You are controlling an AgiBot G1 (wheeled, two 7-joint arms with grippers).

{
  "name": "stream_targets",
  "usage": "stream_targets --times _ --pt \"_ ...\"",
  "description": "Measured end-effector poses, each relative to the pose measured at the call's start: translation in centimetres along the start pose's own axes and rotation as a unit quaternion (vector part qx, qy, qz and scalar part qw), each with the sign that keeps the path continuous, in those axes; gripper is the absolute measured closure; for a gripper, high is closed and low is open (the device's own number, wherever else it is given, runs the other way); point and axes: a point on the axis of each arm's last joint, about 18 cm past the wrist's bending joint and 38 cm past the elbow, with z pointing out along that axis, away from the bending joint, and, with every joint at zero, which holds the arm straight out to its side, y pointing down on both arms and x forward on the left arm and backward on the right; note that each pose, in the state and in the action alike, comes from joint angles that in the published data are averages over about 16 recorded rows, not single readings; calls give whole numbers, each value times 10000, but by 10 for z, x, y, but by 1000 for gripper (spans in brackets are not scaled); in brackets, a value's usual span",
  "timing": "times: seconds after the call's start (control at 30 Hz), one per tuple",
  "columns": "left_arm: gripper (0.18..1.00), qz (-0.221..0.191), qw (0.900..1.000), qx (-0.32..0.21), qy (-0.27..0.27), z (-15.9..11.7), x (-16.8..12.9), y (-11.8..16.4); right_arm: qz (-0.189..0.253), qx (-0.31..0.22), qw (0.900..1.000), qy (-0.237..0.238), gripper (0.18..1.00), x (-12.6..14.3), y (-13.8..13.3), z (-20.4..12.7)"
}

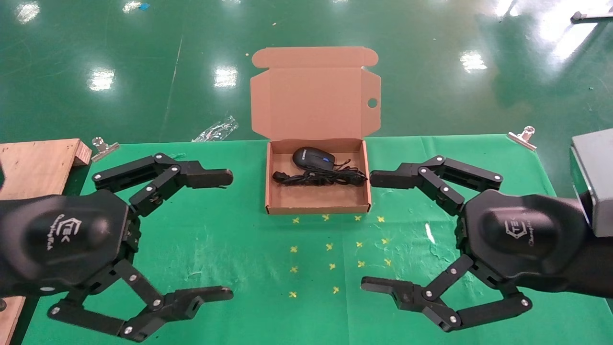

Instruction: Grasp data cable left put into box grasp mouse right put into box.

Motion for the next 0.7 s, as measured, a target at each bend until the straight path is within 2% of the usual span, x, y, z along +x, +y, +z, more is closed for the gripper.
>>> stream_targets --times 0.7 --pt "184 -48 10000 -70 -46 2 -3 4 0 0 10000 5 178 0 0 0"
